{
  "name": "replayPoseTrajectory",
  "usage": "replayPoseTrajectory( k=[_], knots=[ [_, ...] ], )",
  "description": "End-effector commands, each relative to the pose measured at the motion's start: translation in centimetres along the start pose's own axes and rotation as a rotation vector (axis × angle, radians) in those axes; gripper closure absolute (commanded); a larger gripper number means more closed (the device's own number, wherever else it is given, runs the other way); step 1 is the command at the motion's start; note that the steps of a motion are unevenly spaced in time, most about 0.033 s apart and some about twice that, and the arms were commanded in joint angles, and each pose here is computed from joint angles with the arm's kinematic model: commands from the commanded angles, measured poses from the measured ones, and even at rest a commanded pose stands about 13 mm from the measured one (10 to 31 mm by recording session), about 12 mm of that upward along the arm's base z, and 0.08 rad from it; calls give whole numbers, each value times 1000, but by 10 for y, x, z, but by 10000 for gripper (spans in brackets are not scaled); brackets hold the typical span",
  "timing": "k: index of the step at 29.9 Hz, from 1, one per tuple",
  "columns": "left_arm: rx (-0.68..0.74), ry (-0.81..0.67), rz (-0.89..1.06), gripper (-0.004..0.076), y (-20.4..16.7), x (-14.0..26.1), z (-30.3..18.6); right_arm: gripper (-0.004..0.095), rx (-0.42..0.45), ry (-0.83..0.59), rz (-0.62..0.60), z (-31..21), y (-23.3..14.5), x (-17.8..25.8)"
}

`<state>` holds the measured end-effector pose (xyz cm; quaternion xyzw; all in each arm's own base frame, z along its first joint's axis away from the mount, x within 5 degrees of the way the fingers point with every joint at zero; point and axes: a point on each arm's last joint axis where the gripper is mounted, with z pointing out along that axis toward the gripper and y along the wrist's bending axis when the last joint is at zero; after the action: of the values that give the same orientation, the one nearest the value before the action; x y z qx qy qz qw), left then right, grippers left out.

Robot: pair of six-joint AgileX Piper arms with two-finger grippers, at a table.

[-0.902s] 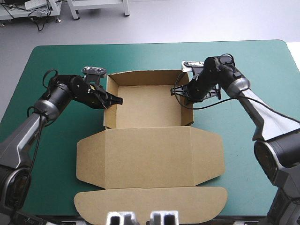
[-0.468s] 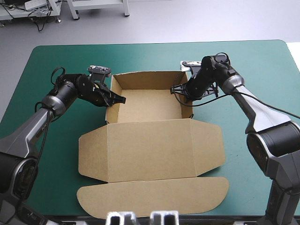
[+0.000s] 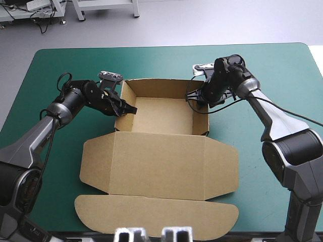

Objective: Fold the box

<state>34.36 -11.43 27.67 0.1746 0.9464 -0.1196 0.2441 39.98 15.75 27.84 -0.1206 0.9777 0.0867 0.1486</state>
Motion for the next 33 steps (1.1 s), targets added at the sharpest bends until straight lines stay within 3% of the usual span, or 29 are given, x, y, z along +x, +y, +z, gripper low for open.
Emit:
replayPoseTrajectory(
  k=[1,5,11,18,20,23,28,33],
  knots=[
    [10,-80,8,369,-7,-9,-18,452,26,-96,-27,-42,1,-6],
    [9,-87,8,242,-7,-10,-18,452,29,-106,-30,-48,2,-8],
    [-5,-134,24,239,-7,-19,-27,453,26,-138,-35,-61,4,-13],
    [-116,-232,143,251,-9,-46,-90,453,13,-222,-43,-99,8,-18],
    [-132,-283,159,279,-13,-52,-117,455,14,-253,-48,-111,9,-17],
    [-108,-371,162,386,-25,-53,-167,455,29,-301,-61,-131,9,-13],
    [-92,-386,186,704,-40,-28,-232,455,14,-357,-28,-157,10,-4],
    [-95,-417,215,734,-51,11,-282,461,-29,-338,-2,-159,13,4]
  ],
)
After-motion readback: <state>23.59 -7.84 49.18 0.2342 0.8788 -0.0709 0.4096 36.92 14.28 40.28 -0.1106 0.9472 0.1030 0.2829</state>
